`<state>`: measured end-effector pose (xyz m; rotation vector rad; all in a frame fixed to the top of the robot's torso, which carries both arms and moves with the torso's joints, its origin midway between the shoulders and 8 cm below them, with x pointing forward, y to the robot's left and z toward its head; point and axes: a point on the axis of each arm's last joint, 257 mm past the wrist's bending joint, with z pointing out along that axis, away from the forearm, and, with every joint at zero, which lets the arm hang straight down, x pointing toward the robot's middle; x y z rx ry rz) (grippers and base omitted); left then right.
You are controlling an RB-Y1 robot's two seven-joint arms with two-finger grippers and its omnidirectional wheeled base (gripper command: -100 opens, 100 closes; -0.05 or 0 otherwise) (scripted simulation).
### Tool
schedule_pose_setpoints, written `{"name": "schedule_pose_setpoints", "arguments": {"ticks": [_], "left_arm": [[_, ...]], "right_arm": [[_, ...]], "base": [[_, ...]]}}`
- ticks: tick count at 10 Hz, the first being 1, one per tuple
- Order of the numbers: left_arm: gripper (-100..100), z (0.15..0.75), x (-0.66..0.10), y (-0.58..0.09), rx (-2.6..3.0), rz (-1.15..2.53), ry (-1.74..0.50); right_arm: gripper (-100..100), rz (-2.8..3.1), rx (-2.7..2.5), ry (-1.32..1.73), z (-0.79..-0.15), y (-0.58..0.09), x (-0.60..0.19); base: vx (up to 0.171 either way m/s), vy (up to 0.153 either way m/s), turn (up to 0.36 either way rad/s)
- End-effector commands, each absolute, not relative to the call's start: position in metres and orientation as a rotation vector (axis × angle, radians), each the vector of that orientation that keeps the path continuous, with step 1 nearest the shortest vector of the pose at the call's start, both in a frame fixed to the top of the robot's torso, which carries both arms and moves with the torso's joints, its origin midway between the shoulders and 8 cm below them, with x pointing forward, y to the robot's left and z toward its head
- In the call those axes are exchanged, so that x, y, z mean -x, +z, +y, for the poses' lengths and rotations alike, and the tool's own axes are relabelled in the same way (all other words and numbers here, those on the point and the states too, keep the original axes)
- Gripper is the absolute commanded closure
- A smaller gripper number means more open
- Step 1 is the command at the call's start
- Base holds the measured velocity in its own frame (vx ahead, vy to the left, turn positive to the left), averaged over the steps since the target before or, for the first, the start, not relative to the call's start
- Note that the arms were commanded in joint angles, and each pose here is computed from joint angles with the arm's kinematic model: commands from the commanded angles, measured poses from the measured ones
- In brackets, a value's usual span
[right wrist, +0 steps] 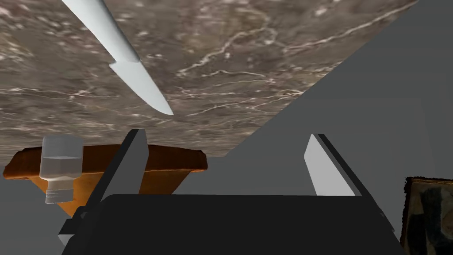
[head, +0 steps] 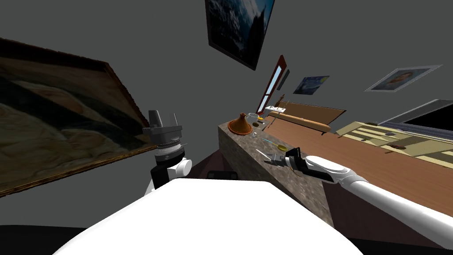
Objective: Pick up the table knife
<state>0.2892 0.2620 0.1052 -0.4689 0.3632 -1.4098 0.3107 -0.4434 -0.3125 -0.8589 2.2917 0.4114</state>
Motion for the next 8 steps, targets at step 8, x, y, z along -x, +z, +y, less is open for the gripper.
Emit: {"name": "schedule_pose_setpoints", "arguments": {"ticks": [8], "left_arm": [[0,0.262,-0.289,0.105,0.469,0.363,-1.41]], "right_arm": [[-100,2.579,0.796,0.193,-0.551,-0.336,-0.241]], "base": [[0.039,0.024,0.145]]}}
